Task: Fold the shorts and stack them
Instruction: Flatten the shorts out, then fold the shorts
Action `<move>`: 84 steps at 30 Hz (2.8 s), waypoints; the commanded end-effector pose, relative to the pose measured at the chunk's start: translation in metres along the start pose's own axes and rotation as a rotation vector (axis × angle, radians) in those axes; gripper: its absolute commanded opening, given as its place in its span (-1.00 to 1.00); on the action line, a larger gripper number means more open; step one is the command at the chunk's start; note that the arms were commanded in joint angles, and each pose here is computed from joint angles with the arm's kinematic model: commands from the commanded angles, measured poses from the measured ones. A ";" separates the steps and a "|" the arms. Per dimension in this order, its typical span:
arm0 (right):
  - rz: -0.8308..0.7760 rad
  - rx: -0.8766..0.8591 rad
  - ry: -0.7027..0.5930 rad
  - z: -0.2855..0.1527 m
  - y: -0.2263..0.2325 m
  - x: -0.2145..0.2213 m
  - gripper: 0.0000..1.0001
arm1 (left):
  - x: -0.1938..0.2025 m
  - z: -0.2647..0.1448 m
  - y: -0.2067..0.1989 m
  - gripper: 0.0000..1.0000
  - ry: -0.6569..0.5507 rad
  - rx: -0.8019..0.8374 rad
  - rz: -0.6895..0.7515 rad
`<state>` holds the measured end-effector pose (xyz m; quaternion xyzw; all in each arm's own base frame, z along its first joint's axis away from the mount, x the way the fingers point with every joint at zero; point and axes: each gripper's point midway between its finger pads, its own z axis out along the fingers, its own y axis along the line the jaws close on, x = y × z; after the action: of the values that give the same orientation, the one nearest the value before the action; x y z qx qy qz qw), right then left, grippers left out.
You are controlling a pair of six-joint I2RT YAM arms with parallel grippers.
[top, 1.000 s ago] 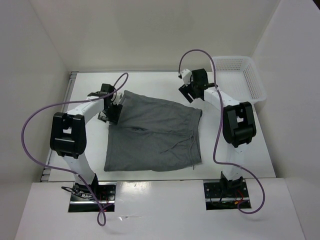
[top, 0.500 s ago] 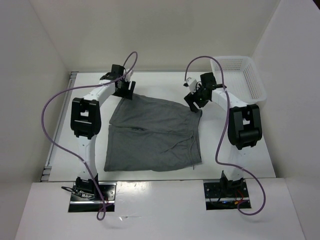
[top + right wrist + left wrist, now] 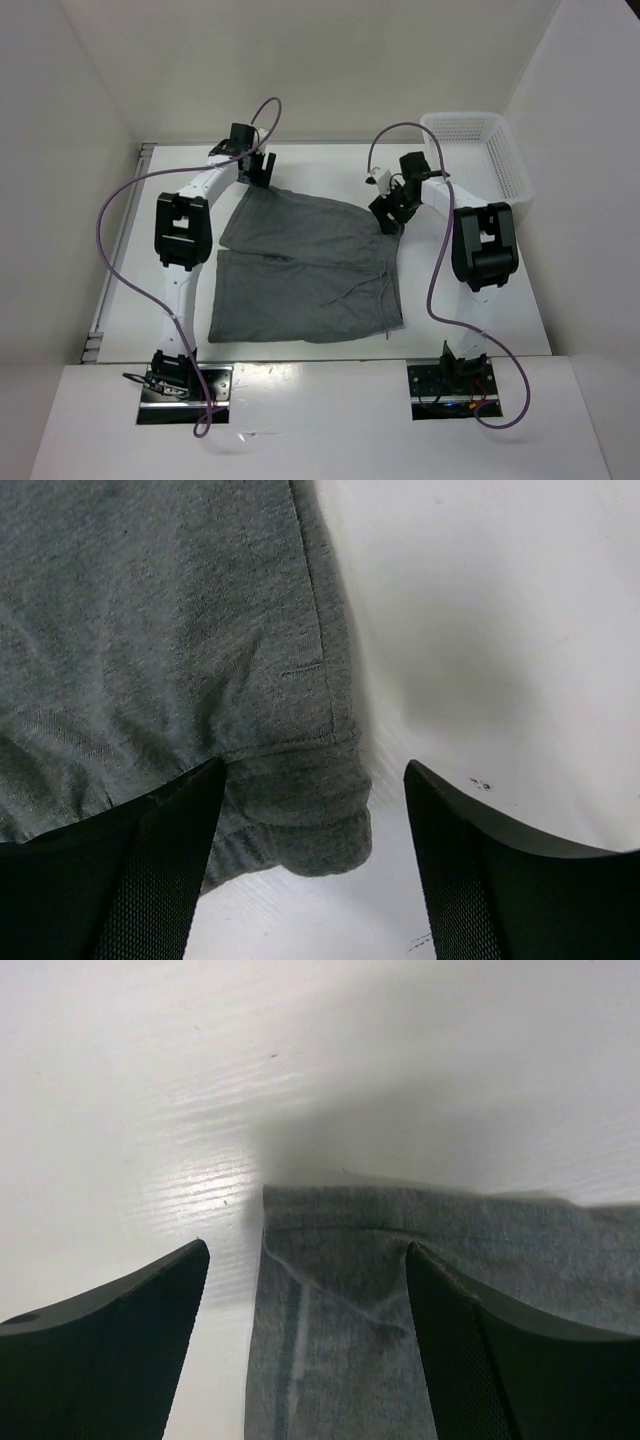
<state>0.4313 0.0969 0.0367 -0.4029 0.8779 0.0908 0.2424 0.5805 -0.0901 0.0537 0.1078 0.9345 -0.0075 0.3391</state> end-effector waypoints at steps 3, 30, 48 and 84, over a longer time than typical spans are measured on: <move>-0.017 -0.069 0.050 0.011 0.014 0.017 0.52 | -0.020 0.005 0.003 0.76 -0.055 -0.010 0.002; 0.002 0.422 -0.305 -0.057 -0.089 -0.145 -1.00 | -0.140 -0.108 0.040 -1.00 -0.349 -0.001 -0.032; -0.408 0.246 -0.087 -0.085 0.046 -0.036 -1.00 | 0.101 -0.226 -0.019 -1.00 -0.060 0.015 0.041; -0.578 0.173 -0.020 -0.129 0.084 0.041 -1.00 | 0.181 -0.305 -0.129 -0.83 -0.001 0.477 0.201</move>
<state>0.2992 0.0870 0.0977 -0.5932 0.7496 -0.0294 0.2923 0.2362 -0.1464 0.1543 0.2666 0.8962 -0.1620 0.3153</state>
